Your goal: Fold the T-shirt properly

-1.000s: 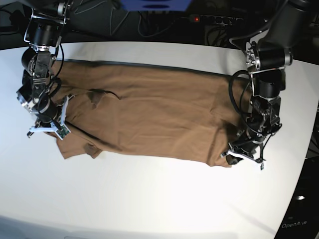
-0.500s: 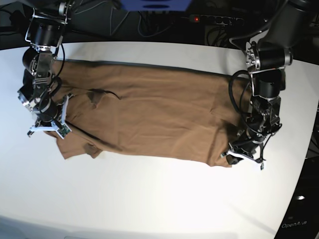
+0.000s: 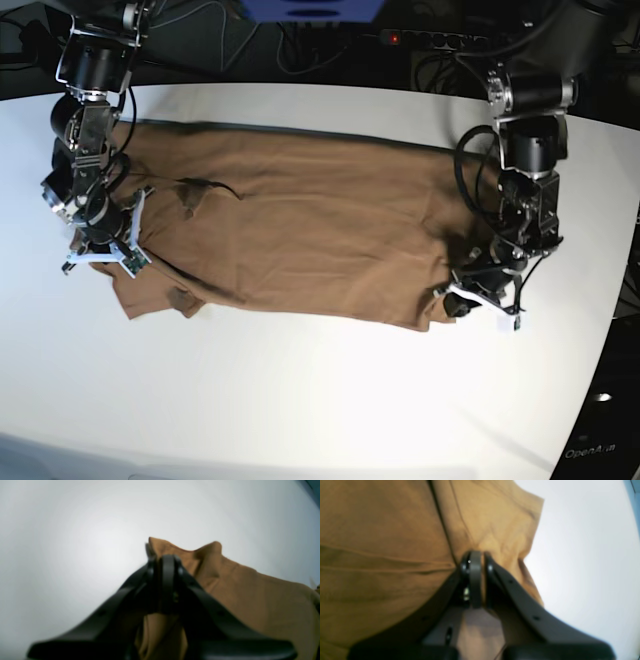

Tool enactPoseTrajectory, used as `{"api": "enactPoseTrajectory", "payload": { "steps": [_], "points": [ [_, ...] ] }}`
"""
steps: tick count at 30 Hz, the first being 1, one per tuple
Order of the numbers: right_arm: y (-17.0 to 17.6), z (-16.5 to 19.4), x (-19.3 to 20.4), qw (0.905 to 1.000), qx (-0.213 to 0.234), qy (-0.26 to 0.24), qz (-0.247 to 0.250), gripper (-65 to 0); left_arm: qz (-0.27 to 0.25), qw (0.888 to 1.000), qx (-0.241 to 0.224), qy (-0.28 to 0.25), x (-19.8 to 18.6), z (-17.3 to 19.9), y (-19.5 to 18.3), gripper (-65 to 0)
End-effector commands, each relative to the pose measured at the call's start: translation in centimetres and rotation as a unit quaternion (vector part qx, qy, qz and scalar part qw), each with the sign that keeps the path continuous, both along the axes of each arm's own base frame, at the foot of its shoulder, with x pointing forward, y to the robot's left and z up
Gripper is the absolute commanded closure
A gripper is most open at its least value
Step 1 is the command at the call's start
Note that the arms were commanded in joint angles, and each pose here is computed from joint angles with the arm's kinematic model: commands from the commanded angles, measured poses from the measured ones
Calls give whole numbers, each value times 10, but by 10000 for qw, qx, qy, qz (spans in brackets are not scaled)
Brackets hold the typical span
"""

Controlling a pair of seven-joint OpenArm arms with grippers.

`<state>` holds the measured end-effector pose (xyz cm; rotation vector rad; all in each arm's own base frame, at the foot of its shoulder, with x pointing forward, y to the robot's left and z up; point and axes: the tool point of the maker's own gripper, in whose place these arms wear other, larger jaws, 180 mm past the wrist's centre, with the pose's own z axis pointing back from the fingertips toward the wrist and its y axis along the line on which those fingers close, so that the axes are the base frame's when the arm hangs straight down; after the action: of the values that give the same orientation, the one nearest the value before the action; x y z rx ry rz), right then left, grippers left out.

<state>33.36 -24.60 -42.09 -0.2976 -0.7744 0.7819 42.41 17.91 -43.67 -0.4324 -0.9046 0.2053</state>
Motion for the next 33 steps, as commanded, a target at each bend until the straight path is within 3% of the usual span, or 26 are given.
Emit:
{"api": "enactPoseTrajectory", "payload": {
  "steps": [1,25,33],
  "points": [
    [-6,17,12,9996,-31,-285,-10,-13,-25,9998,71,-204,12,19,6,-36],
    [-10,38,13,9983,-143,-569,-38,-10,-481,9962,444,-574,-28,47,-9,-36],
    [-22,62,48,9956,-68,-839,-423,-25,-483,9966,439,-506,-33,42,-9,-36]
  ]
}}
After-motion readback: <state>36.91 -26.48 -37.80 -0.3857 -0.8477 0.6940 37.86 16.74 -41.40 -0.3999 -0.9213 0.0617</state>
